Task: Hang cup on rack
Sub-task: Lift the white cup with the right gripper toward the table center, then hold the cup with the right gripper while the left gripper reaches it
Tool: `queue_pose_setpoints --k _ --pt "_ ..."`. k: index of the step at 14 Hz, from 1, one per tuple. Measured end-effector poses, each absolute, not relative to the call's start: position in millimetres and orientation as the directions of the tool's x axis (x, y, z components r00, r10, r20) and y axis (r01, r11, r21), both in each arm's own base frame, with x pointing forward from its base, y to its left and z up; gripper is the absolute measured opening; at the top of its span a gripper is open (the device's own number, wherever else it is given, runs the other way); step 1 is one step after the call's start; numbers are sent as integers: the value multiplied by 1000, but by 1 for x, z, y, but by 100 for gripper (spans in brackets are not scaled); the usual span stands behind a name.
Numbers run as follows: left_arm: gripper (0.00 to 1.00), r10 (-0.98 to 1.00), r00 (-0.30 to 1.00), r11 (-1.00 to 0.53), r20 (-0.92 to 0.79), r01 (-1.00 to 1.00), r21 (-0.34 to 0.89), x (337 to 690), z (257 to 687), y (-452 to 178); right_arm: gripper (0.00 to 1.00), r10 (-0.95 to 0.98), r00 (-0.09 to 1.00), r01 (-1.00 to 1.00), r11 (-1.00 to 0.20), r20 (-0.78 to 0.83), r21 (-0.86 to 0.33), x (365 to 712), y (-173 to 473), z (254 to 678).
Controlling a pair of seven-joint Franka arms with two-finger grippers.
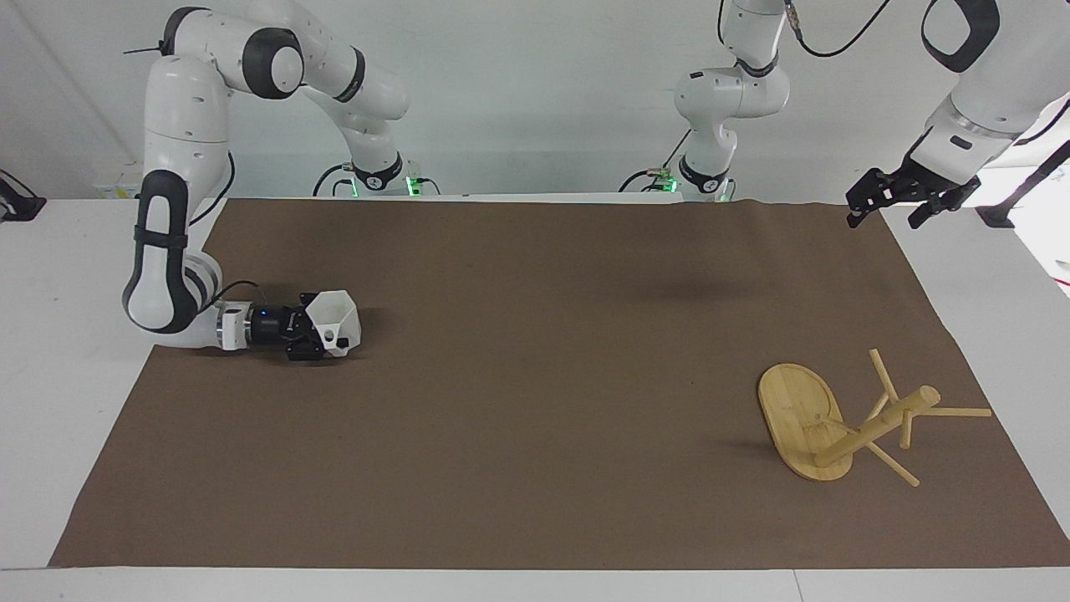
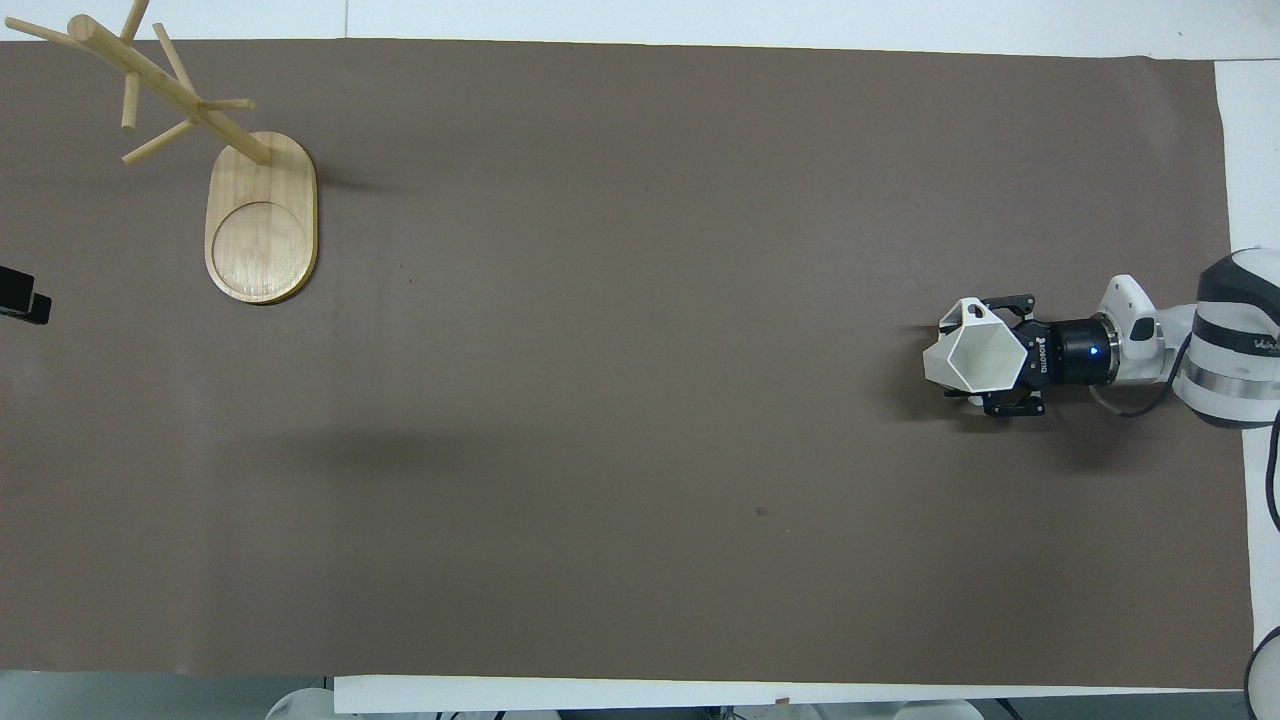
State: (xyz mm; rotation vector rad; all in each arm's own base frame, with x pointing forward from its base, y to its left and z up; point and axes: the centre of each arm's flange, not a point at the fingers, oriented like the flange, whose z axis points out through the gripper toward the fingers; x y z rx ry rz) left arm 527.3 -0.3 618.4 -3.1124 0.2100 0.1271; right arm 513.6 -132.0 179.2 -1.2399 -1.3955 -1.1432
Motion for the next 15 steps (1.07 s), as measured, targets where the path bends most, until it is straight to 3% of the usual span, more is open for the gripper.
queue_pose_setpoints --k 4,9,12,15 --pt "100 -133 988 -991 -82 -135 -14 527 618 0 78 130 -37 998 53 991 31 539 -86 202" --pt "100 -136 987 -990 -83 -137 -14 527 618 -2 78 138 3 1000 -30 990 1 593 79 266" --pt "100 -146 986 -989 -84 -147 -14 527 618 -7 78 125 44 995 -94 991 -32 592 198 300" --pt "100 -139 987 -990 -80 -141 -19 526 619 -33 78 166 63 989 -145 984 -39 573 284 307"
